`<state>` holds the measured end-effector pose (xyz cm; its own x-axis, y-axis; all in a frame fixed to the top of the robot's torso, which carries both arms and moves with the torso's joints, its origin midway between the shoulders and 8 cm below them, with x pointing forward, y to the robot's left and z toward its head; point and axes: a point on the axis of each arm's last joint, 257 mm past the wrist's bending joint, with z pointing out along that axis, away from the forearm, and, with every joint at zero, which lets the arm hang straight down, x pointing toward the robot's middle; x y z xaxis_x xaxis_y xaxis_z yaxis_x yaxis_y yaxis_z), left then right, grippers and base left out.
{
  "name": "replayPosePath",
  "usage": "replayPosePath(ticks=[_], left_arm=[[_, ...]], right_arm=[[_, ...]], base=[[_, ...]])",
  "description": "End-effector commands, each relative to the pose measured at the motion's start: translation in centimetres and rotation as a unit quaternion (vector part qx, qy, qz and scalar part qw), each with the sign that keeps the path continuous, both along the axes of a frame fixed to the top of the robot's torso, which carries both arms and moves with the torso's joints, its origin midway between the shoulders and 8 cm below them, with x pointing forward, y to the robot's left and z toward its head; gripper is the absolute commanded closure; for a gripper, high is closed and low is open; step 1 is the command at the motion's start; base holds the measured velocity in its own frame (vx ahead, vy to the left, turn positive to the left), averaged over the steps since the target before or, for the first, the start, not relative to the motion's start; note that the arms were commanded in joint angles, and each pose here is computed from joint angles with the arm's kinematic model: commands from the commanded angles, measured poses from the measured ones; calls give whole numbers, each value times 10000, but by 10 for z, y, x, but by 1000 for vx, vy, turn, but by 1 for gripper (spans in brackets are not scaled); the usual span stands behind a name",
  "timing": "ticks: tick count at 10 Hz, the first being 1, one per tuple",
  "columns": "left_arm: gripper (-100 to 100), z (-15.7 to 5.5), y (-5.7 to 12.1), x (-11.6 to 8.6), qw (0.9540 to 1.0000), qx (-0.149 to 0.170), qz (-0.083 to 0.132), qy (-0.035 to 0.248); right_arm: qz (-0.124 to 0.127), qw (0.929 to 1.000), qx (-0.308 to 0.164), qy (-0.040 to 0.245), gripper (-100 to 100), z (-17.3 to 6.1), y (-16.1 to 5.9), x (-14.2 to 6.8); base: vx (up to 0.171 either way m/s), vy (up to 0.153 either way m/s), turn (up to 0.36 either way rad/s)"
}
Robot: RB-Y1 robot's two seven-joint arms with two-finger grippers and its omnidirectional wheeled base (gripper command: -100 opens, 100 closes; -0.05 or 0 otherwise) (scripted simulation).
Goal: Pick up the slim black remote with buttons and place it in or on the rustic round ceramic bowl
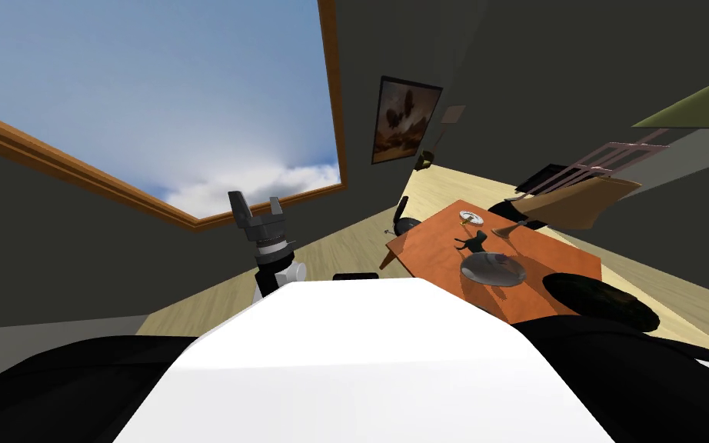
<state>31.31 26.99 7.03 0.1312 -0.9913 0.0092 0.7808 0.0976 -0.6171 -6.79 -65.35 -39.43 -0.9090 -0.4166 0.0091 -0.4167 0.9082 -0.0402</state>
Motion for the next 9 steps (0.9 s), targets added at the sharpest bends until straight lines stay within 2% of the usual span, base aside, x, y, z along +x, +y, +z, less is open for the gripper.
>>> replayPosePath(ticks=[1,5,6,7,9], left_arm=[[0,0,0,0,10000,0,0,0],[0,0,0,0,10000,0,0,0],[0,0,0,0,10000,0,0,0],[0,0,0,0,10000,0,0,0],[0,0,0,0,10000,0,0,0]], right_arm=[[0,10000,0,0,-100,0,0,0],[-1,10000,3,5,-100,0,0,-1],[-1,10000,3,5,0,0,0,-1],[53,10000,-5,-4,-100,11,-6,9],[110,9999,-10,-10,-100,23,-11,19]], base=[[-16,-4,-6],[-2,0,0],[0,0,0],[-7,15,-74],[-20,27,-72]])
